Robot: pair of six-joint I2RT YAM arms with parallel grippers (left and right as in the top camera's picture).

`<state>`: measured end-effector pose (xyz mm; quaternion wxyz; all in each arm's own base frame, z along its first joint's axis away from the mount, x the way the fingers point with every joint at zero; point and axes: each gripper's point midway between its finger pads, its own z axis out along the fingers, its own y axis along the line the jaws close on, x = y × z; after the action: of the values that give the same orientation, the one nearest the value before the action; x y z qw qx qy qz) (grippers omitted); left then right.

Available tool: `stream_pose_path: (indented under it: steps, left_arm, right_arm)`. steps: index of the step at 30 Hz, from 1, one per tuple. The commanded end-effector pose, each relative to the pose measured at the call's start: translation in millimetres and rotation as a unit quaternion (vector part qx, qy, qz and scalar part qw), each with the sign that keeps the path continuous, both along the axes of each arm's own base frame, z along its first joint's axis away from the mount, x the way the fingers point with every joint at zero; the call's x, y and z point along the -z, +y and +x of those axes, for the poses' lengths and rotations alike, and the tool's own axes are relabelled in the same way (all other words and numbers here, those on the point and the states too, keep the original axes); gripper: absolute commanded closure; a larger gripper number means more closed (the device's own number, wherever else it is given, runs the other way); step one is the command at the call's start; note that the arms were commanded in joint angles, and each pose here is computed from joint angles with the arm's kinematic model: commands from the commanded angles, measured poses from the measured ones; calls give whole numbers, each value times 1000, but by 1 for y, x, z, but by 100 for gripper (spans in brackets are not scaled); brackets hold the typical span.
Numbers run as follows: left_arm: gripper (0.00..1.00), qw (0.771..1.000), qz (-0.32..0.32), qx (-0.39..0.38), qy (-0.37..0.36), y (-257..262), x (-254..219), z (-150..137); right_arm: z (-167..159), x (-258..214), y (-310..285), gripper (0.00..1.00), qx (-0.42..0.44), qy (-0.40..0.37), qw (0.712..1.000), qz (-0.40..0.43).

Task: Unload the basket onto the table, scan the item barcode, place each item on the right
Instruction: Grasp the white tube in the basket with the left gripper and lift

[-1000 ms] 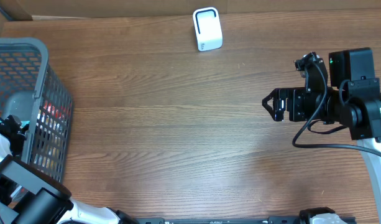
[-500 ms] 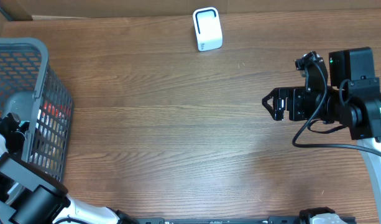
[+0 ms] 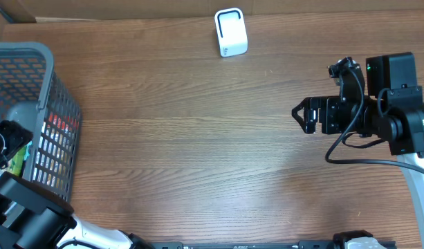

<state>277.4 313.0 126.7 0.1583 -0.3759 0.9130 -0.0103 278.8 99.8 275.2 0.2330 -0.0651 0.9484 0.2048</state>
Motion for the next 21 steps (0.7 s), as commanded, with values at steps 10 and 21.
stream_pose_path:
  steps: [10,21]
  left_arm:
    - [33,998,35,25,55,16,20,-9]
    - [38,995,-49,52,65,-3,70,-3]
  right_arm:
    - [7,-6,1,0,1,-13,1000,-1]
    - [18,14,3,0,5,25,1000,-3]
